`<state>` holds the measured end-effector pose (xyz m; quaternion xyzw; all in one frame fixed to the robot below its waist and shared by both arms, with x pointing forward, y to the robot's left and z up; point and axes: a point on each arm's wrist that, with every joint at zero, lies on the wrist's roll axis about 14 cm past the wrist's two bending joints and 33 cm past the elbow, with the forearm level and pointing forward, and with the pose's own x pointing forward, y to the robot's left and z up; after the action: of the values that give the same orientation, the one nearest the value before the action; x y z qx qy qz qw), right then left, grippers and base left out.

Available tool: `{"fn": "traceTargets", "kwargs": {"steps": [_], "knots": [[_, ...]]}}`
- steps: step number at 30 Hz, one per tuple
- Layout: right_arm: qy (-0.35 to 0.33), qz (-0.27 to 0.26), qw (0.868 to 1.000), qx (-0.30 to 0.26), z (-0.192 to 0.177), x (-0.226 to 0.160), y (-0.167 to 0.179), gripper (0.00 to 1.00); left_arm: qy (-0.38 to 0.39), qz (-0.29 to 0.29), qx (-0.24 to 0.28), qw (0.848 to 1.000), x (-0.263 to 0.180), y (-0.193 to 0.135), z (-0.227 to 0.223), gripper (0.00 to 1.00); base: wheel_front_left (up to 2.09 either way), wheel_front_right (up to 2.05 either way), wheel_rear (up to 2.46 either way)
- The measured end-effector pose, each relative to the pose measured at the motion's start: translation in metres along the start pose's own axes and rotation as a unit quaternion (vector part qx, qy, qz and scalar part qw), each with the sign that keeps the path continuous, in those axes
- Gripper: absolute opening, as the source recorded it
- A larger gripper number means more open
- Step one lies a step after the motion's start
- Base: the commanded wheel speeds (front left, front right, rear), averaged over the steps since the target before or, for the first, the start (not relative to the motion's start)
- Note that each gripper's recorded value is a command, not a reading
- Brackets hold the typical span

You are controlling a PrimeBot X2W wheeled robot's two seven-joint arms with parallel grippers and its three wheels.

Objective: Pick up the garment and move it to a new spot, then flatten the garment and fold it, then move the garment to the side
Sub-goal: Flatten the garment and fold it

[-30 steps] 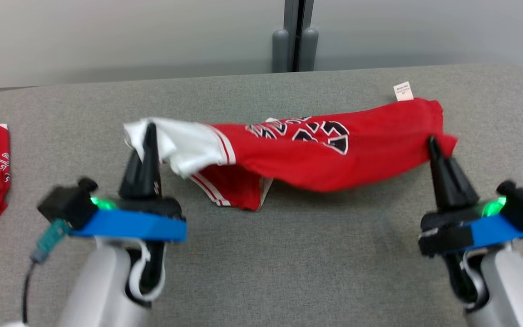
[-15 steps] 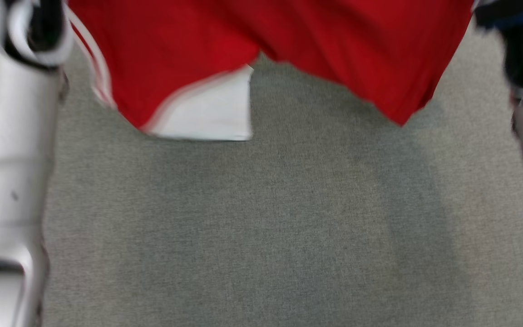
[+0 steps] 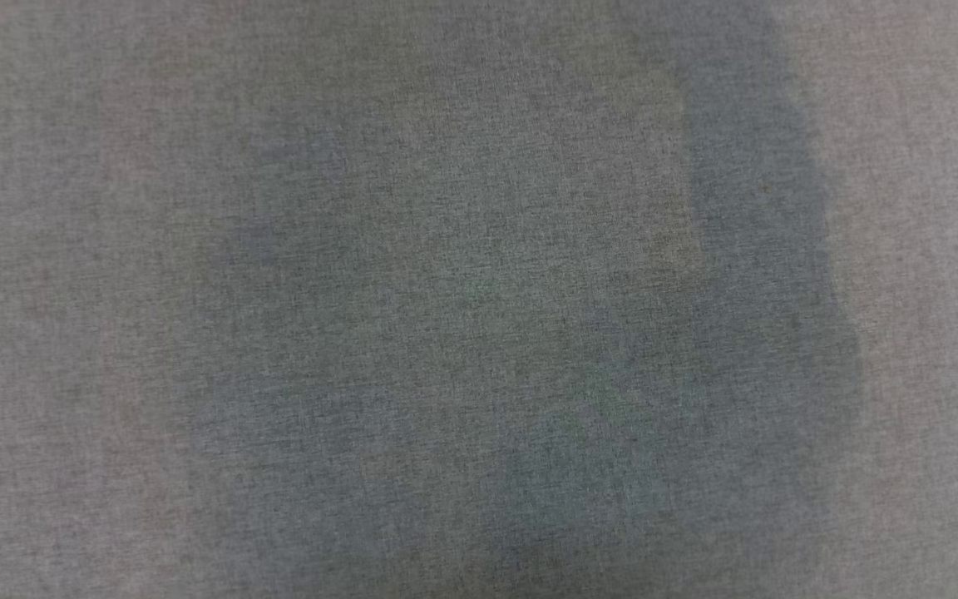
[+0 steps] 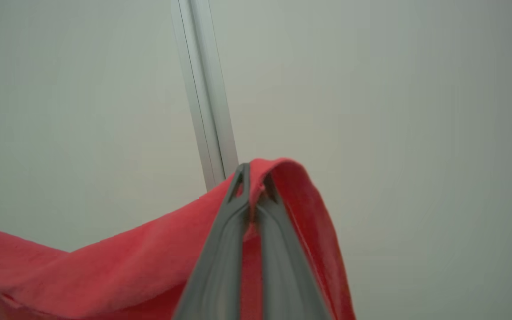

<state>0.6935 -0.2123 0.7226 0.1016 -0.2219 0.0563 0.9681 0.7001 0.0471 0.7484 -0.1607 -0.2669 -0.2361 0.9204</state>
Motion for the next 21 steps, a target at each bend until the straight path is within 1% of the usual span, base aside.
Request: {"fn": "traceTargets", "kwargs": {"steps": [4,8,10,12,16,21], "knots": [[0.031,0.000,1.000,0.006,-0.033,-0.006,0.002,0.00,0.018,0.002,-0.012,1.000,-0.006,0.002,-0.022,0.00,0.00,0.00,0.00],[0.086,-0.006,0.996,0.021,-0.085,-0.034,0.000,0.00,0.055,0.023,-0.027,0.998,-0.035,0.019,-0.058,0.00,0.00,0.00,0.00],[0.121,0.001,0.992,0.021,-0.113,-0.057,0.005,0.00,0.074,0.036,-0.034,0.996,-0.058,0.026,-0.076,0.00,0.00,0.00,0.00],[0.147,0.006,0.989,0.032,-0.134,-0.080,0.011,0.00,0.100,0.044,-0.033,0.993,-0.086,0.031,-0.096,0.00,0.00,0.00,0.00],[0.180,-0.005,0.982,0.063,-0.157,-0.128,0.011,0.00,0.150,0.073,-0.041,0.985,-0.147,0.040,-0.128,0.00,0.00,0.00,0.00],[0.210,-0.018,0.972,0.099,-0.169,-0.189,0.016,0.00,0.181,0.099,-0.056,0.977,-0.212,0.033,-0.135,0.00,0.00,0.00,0.00]]}}
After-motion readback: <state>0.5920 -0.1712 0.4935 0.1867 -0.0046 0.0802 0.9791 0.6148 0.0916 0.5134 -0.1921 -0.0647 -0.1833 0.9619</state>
